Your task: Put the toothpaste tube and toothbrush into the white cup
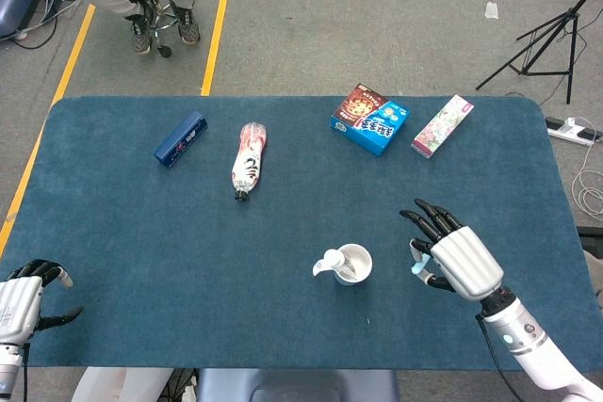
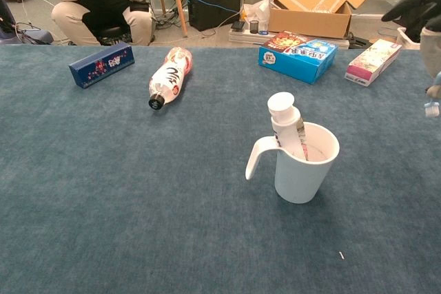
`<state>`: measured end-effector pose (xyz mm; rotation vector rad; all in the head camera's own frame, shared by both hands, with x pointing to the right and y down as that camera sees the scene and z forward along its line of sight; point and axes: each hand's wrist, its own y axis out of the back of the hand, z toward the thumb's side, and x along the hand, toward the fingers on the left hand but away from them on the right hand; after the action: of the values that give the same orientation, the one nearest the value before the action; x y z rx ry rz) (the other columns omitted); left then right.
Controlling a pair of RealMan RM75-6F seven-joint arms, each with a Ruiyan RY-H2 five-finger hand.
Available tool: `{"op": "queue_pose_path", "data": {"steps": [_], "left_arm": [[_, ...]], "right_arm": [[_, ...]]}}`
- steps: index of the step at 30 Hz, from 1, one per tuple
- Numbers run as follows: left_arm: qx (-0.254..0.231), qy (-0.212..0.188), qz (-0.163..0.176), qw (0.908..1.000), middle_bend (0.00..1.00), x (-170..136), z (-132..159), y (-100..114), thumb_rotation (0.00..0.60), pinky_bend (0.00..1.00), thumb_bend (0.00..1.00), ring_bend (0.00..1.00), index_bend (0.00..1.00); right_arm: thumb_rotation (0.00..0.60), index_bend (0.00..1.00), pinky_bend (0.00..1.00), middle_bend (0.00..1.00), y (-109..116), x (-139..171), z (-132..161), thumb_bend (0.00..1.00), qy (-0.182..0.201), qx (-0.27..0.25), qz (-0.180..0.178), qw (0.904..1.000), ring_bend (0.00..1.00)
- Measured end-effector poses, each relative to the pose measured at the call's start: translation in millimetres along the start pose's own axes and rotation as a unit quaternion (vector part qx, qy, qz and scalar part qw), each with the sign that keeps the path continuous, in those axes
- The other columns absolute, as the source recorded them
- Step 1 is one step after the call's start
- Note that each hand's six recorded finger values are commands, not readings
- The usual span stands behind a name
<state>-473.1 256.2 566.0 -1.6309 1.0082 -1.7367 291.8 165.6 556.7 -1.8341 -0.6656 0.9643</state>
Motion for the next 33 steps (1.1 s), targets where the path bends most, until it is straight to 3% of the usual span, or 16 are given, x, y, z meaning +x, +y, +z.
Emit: {"op": "queue_pose_path", "data": {"steps": [11,20,33], "left_arm": [[-0.002,0.001,0.000,1.0000,0.38,0,0,1,0.600,0.28,0.00,0.23,0.51],[-0.004,0.002,0.002,1.0000,0.38,-1,-1,3,0.600,0.28,0.00,0.23,0.51],[-0.005,0.002,0.000,1.0000,0.38,-1,-1,3,0.600,0.29,0.00,0.24,0.51]], "right_arm": [[0.600,0.70,0.19,0.20,10,-13,32,0.29,0.042,-0.058,-0.008,0.9974,0.00],[0.600,0.70,0.19,0.20,14,-15,59,0.29,0.084,-0.114,-0.010,0.9898,0.00],[0.600,0.70,0.19,0.21,2,-10,72,0.31,0.125,-0.152,-0.004,0.9804,0.00]]}}
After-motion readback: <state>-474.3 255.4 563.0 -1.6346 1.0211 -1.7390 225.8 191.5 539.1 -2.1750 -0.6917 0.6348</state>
